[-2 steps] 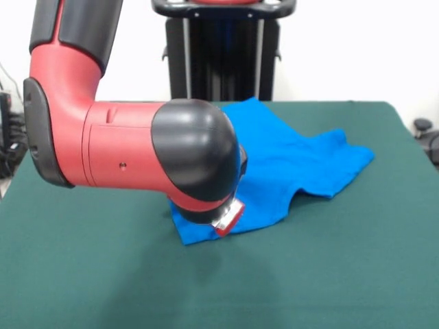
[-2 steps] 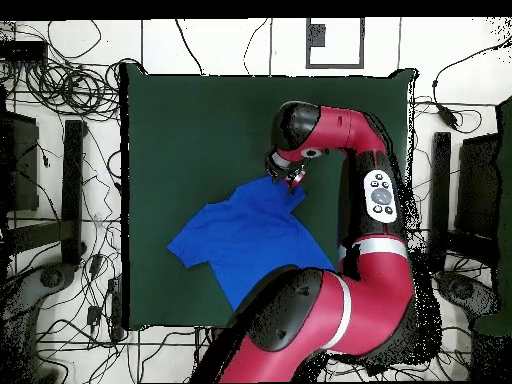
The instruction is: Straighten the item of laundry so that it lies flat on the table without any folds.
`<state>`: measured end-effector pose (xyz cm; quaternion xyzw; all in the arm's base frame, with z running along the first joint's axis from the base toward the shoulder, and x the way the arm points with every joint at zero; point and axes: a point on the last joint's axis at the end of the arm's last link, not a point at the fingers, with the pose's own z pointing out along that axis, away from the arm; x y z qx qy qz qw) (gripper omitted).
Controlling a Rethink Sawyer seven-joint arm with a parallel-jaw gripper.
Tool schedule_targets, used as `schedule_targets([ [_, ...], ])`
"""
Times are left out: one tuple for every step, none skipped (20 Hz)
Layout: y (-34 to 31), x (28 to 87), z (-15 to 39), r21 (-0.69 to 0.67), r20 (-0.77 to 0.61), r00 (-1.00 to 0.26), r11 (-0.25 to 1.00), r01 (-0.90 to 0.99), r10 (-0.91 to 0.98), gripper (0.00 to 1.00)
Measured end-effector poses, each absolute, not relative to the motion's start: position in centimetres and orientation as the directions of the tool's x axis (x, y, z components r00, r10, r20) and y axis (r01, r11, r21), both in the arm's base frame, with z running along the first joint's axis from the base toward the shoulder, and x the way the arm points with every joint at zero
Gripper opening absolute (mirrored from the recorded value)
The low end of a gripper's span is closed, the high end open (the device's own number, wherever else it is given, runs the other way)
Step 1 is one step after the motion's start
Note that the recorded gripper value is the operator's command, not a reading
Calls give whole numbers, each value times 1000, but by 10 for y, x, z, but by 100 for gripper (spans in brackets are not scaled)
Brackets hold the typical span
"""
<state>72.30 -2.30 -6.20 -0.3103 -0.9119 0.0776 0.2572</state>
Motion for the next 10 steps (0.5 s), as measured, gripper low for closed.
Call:
schedule_targets([
  [-23,724,-62,-301,420,-675,795,526,606,100],
  [-22,726,-61,-300,415,-678,794,529,607,100],
  [-22,729,-61,-298,408,-680,793,531,609,100],
  [-22,732,-60,-295,400,-683,792,534,611,100],
  [-23,736,-59,-291,389,-688,790,540,613,100],
  [-23,738,-59,-289,384,-689,789,542,614,100],
  [-23,740,-59,-286,380,-691,788,544,615,100],
  [-23,741,-59,-284,375,-692,788,547,616,100],
  [-24,744,-59,-282,369,-694,786,550,618,100],
  [-23,745,-58,-281,367,-695,786,551,618,100],
])
